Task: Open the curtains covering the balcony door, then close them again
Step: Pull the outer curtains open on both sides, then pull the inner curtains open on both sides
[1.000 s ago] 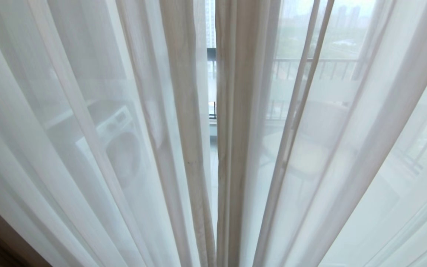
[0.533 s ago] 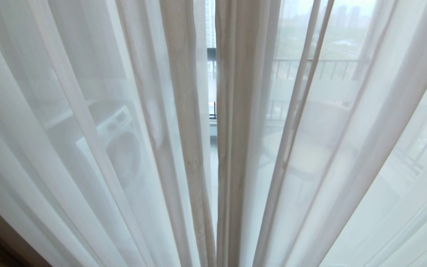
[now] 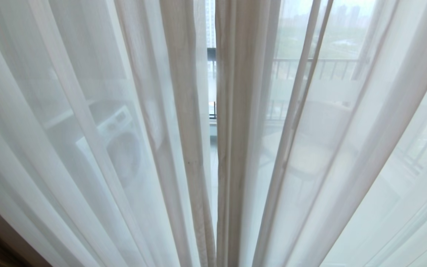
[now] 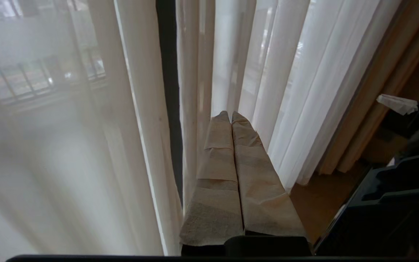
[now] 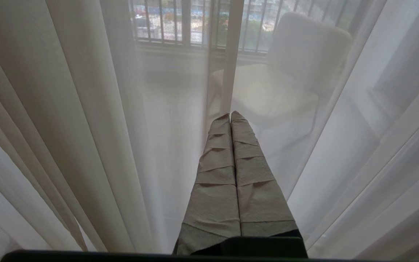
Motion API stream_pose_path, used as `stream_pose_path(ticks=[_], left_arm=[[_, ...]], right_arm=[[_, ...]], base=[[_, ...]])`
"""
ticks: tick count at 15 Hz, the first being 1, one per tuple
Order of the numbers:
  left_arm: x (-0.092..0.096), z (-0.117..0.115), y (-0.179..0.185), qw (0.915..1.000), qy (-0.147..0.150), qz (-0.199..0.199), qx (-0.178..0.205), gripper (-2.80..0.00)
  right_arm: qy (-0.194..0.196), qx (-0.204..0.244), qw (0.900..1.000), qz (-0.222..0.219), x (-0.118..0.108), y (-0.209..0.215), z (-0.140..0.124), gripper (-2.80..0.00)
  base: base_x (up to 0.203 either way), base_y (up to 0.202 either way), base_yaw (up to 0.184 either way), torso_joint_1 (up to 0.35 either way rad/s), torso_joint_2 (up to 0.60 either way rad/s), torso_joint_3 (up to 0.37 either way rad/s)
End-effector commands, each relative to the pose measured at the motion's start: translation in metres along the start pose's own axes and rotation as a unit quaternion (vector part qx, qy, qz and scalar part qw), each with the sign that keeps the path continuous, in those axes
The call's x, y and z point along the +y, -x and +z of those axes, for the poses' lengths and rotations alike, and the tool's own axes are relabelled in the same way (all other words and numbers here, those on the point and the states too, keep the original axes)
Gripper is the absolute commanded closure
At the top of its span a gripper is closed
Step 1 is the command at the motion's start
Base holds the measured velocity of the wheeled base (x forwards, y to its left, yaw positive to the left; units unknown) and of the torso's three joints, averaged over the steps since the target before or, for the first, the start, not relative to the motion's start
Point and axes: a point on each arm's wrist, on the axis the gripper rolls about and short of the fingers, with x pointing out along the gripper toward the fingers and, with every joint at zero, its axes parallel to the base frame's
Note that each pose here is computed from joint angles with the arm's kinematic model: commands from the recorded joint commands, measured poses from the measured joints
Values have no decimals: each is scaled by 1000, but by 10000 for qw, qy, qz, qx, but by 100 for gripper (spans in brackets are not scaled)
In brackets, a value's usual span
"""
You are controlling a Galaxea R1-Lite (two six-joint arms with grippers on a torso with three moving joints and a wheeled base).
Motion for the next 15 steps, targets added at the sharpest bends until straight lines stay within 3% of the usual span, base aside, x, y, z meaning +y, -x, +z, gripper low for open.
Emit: stream_pose_path(ticks=[1,5,8,9,12,15], left_arm=[[25,16,-39,9984,291,-299,389,0],[39,50,-86,9965,197,-697,416,0],[38,59,-116,9977,132,-475,459,0],[38,60,-124,9981,112,-422,438,-280],[39,64,-150,9990,60,-204,389,-280],[37,64,-173,9977,-1,508,445,-280]], right_arm=[[3,0,10000,3,0,0,0,0],[3,0,10000,3,0,0,0,0],[3,0,10000,3,0,0,0,0],[3,0,10000,3,0,0,0,0],[3,0,10000,3,0,0,0,0],[3,0,10000,3,0,0,0,0]], base=[[0,0,0,0,0,0],[0,0,0,0,0,0],[0,0,0,0,0,0],[0,0,0,0,0,0],[0,0,0,0,0,0],[0,0,0,0,0,0]])
